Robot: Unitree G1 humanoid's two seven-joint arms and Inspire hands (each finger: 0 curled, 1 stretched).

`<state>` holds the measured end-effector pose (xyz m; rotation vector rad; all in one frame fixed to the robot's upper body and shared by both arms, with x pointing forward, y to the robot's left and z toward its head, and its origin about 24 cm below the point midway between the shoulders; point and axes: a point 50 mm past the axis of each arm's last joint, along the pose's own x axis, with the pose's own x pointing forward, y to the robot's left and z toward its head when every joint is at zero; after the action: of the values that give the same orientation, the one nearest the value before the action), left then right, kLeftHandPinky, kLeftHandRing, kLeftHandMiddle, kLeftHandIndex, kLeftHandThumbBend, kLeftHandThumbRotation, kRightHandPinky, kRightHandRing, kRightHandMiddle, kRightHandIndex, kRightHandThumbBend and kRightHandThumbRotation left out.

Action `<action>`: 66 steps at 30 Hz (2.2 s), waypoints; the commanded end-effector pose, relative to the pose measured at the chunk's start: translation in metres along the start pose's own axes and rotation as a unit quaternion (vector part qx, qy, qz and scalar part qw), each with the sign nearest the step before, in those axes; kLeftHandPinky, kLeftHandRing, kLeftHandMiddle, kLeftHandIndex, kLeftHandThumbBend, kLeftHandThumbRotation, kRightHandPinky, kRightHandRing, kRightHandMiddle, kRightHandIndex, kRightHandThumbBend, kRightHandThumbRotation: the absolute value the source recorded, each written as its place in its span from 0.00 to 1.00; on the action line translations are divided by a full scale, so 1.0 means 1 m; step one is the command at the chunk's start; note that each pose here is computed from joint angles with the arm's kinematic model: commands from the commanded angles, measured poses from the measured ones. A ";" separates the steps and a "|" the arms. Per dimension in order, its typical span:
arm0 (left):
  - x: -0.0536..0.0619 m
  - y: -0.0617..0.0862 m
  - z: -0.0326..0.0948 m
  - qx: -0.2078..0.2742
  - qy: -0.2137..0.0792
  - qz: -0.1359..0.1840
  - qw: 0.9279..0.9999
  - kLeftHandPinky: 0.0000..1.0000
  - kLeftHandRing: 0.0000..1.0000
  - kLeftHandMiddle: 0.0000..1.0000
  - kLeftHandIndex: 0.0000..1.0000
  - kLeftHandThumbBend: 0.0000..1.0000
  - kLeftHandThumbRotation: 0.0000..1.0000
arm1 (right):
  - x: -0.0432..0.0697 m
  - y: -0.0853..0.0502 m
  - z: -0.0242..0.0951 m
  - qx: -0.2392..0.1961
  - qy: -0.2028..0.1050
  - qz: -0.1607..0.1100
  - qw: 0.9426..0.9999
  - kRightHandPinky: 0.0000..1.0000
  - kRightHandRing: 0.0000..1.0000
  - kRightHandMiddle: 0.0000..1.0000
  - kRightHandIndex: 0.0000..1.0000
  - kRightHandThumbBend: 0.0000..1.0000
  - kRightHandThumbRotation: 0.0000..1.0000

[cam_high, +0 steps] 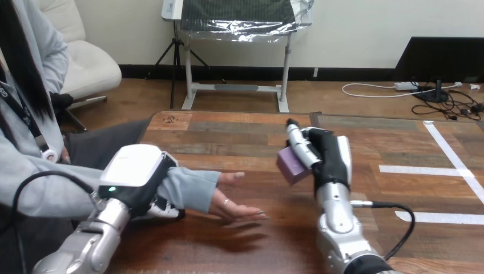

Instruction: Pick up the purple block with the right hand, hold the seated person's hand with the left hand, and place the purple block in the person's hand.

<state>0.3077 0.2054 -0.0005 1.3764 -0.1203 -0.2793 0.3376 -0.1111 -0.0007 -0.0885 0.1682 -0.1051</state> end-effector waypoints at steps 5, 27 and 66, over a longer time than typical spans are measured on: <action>0.037 0.052 0.033 -0.018 -0.057 0.100 0.993 0.21 0.24 0.29 0.30 0.84 0.15 | 0.006 0.014 0.025 -0.009 -0.050 0.015 0.999 0.04 0.09 0.13 0.16 0.31 0.44; 0.043 0.053 0.044 -0.034 -0.068 0.111 0.991 0.21 0.23 0.29 0.30 0.85 0.14 | -0.003 0.035 0.021 -0.012 -0.051 0.034 0.998 0.05 0.09 0.14 0.16 0.32 0.48; 0.052 0.053 0.059 -0.052 -0.086 0.117 0.988 0.18 0.22 0.29 0.31 0.84 0.14 | -0.020 0.063 0.017 -0.007 -0.067 0.072 0.995 0.04 0.08 0.13 0.15 0.31 0.49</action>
<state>0.3161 0.1748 0.0019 1.3120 -0.1584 -0.2922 0.3227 -0.0840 -0.0122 -0.1710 0.1634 -0.0229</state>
